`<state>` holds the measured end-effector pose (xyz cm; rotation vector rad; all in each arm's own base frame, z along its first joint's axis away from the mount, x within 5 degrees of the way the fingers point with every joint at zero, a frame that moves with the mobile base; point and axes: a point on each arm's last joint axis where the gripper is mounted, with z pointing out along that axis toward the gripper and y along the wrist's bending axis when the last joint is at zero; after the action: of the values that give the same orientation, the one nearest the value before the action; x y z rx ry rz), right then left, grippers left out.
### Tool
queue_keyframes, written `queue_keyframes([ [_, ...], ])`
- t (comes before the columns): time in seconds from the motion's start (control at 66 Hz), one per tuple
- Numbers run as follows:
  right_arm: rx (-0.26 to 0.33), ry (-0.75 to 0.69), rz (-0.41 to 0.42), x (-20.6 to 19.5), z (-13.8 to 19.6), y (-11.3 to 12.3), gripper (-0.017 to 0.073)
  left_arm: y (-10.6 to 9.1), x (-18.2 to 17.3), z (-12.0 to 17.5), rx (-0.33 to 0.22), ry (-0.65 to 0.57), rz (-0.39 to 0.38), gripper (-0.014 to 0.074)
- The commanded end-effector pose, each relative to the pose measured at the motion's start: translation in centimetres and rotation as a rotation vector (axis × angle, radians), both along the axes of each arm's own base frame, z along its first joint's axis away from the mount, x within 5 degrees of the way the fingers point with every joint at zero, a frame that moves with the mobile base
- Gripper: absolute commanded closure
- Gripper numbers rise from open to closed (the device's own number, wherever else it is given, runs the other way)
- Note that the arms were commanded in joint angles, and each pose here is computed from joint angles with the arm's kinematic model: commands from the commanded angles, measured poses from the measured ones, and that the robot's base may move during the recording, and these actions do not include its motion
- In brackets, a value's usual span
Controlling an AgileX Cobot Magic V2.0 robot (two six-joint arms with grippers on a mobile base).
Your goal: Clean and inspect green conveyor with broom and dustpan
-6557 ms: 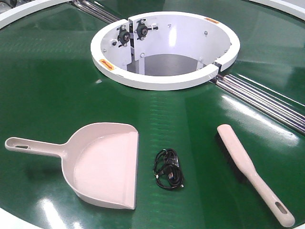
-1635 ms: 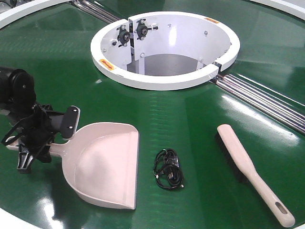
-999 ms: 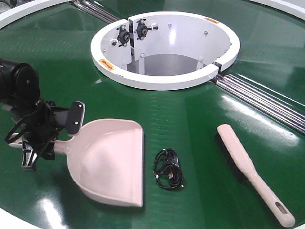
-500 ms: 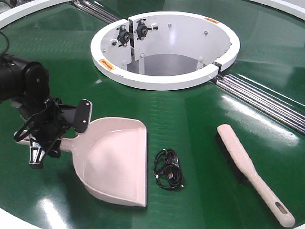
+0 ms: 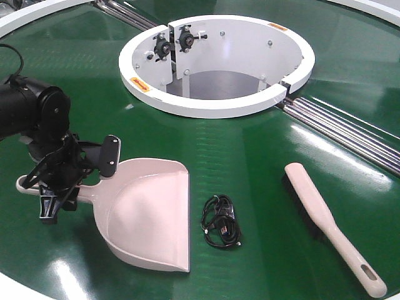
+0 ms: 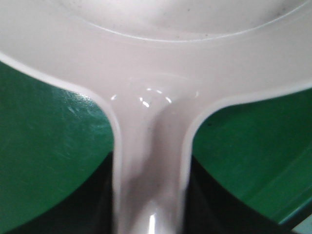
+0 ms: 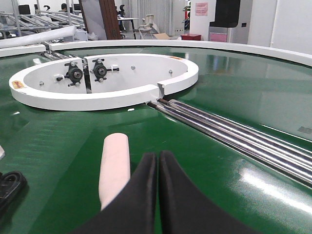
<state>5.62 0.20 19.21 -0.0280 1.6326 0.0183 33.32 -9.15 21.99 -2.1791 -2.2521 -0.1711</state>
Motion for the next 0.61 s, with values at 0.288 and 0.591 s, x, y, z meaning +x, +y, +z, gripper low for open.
queue_keyframes([
  [0.288,-0.007,-0.066,-0.008,0.02,0.06,-0.06,0.0569,0.04,-0.10,2.20,-0.010,-0.064,0.017,0.0601],
  [0.591,-0.007,-0.066,-0.008,0.02,0.06,-0.06,0.0569,0.04,-0.10,2.20,-0.010,-0.064,0.017,0.0601],
])
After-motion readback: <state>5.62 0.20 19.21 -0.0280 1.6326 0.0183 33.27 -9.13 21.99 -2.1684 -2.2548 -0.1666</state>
